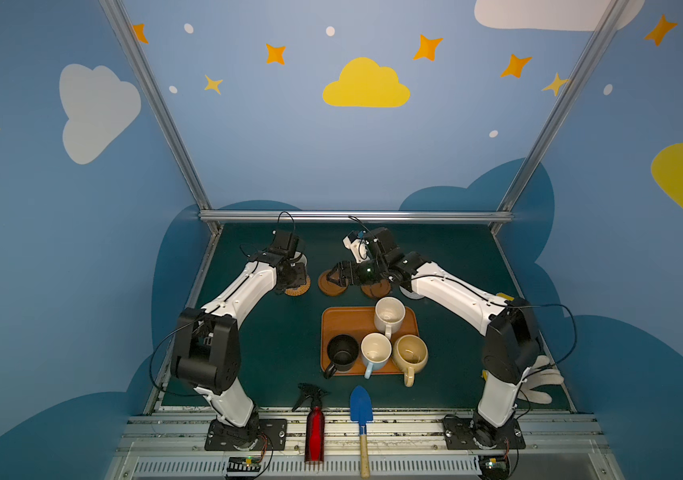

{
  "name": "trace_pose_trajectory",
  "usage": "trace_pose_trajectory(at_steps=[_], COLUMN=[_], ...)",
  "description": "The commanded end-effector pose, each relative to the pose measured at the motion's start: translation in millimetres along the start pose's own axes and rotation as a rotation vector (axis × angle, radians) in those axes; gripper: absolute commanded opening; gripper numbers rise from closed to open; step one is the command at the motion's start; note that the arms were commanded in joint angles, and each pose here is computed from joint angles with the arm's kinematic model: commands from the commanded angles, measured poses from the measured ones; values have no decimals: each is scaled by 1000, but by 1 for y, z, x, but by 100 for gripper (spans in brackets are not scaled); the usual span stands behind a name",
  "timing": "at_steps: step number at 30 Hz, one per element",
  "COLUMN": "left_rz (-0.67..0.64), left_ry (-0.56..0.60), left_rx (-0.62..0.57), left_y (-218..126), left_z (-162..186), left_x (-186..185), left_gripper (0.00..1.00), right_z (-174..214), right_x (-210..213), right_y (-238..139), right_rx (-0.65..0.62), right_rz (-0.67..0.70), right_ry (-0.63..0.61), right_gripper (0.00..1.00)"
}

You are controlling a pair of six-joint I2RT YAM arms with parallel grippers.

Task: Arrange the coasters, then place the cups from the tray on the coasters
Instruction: 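Carry the mug off the tray onto the rattan coaster with the left gripper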

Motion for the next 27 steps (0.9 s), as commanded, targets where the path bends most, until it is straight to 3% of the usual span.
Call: trace_pose_trajectory(at_steps=[1, 9, 14, 27], left_rz=[24, 31, -30, -5], left_ry=[52, 97, 90, 74], left_rx=[-96, -67, -61, -31], left_y=[-5, 14, 16, 29], left_z=[-30, -26, -21, -16], left_x=[-6, -2, 11, 19], left_gripper=[4, 4, 4, 4], right_z=[-1, 6, 11, 17], right_x=[7, 5, 2, -2], right_y=[5, 7, 7, 5], right_rx=[23, 56, 73, 91], right_rz=[-24, -29, -22, -14], right_ry=[-16, -22, -26, -28], right_gripper=[87, 87, 87, 87])
Point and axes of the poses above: each gripper's point midway between its finger pads, its own y axis out along the fingers, its own x axis along the line the jaws close on, z = x × y, the point moved 2 cm from there along -y, back along the fingers, and after that the axes turned 5 degrees about y, right-handed, at the moved point
